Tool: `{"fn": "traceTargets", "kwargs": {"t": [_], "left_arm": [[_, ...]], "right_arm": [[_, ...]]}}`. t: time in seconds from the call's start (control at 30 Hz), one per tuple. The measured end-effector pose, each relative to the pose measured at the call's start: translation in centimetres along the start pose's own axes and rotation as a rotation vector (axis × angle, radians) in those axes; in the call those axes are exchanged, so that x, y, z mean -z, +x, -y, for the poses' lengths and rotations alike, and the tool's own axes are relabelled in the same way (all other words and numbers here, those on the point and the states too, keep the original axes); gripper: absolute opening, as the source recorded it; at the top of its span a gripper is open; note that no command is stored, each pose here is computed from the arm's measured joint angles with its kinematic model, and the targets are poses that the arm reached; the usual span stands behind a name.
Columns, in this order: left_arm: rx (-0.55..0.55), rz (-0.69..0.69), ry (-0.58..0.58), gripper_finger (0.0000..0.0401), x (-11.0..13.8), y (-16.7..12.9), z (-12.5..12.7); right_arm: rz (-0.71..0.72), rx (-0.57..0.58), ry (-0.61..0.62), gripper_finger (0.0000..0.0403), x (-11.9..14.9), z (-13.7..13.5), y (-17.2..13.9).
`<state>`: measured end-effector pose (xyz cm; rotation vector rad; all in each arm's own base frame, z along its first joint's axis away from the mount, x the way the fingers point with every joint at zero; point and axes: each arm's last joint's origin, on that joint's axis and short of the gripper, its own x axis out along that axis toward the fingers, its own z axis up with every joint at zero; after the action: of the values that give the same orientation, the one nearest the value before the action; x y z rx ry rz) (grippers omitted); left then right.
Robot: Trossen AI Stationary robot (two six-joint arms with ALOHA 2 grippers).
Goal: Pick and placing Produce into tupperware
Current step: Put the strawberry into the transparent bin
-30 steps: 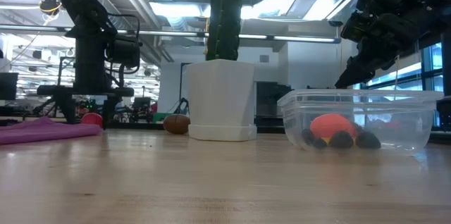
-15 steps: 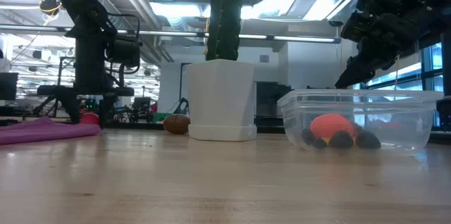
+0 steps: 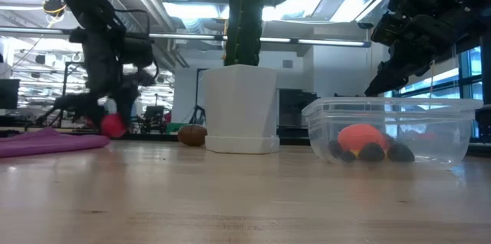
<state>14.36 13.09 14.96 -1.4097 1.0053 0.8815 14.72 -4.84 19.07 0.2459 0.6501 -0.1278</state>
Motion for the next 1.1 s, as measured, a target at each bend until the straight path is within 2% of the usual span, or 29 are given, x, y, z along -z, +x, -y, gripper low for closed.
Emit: {"fn": "traceTargets", "kwargs": {"t": [0.17,0.3,0.4,0.53,0.6,0.67,0.77,0.97,1.1], "left_arm": [[0.288,-0.187,0.253,0.0192,2.0,-0.8,2.0],[0.500,-0.217,0.511,0.0193,4.1,-1.5,4.5],[0.672,-0.137,0.729,0.0189,5.8,-2.3,7.2],[0.945,0.041,1.020,0.0189,9.1,-4.0,10.7],[1.064,0.125,1.142,0.0191,11.1,-4.8,11.9],[1.134,0.204,1.235,0.0191,13.1,-5.2,12.6],[1.126,0.329,1.281,0.0188,15.4,-5.2,12.9],[0.860,0.705,1.145,0.0187,18.5,-3.7,13.0],[0.800,0.855,1.098,0.0189,20.1,-1.7,13.7]], "right_arm": [[0.000,0.000,0.001,0.0188,0.0,0.0,0.0],[0.000,0.000,0.005,0.0188,0.0,0.0,0.0],[0.000,0.000,0.004,0.0188,0.0,0.0,0.0],[0.000,0.000,0.028,0.0188,0.0,0.0,0.0],[-0.001,0.000,0.031,0.0188,0.0,0.0,0.0],[0.000,0.000,0.031,0.0188,0.0,0.0,0.0],[0.000,0.000,0.032,0.0188,0.0,0.0,0.0],[0.000,-0.001,0.033,0.0188,0.0,0.0,0.0],[0.001,-0.001,0.034,0.0188,0.0,0.0,0.0]]}}
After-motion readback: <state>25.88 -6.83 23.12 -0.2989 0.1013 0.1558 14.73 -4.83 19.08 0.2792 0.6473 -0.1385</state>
